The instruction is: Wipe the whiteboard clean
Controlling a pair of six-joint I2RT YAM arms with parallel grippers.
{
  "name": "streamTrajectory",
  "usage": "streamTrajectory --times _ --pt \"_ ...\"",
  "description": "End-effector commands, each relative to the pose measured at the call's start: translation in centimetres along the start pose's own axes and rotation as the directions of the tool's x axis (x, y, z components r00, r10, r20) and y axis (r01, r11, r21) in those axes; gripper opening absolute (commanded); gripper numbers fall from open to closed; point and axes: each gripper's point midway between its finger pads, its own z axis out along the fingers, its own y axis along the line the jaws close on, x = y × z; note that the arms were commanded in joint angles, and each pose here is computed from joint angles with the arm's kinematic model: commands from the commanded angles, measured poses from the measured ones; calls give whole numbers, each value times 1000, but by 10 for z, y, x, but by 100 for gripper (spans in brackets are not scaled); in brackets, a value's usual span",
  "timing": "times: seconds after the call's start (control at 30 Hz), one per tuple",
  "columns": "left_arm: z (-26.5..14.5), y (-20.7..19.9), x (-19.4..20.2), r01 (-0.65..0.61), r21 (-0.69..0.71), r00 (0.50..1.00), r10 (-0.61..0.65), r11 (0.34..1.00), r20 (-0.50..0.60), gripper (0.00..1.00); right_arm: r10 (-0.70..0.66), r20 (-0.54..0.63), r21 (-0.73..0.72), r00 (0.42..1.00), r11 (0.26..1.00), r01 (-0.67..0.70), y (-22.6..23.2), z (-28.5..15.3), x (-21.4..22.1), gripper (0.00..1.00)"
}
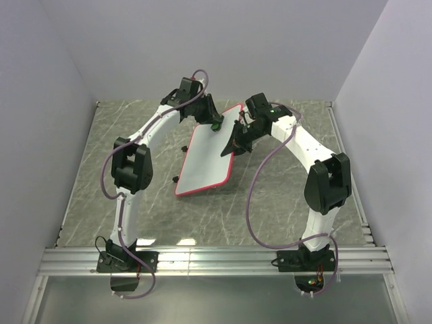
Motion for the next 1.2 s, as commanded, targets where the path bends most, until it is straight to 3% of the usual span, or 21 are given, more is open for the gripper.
streamTrajectory --times 0.0,0.4,0.57,0.77,1.17 --pt "-9 -64 58 -6 121 986 27 993 -167 0 -161 -82 41 984 986 165 -3 32 24 0" --pt "-20 -114 13 35 238 996 -16 971 -84 0 -214 -140 73 967 971 226 -5 45 42 0" --pt "-3 -76 16 68 104 995 -60 992 -85 0 -228 -147 78 963 968 241 -5 46 48 0" --pt "7 15 52 167 -109 976 -180 980 -119 0 -227 -148 71 962 968 240 -5 47 49 0" --pt "-13 104 108 203 -281 960 -248 938 -134 0 -233 -137 65 963 968 243 0 47 46 0"
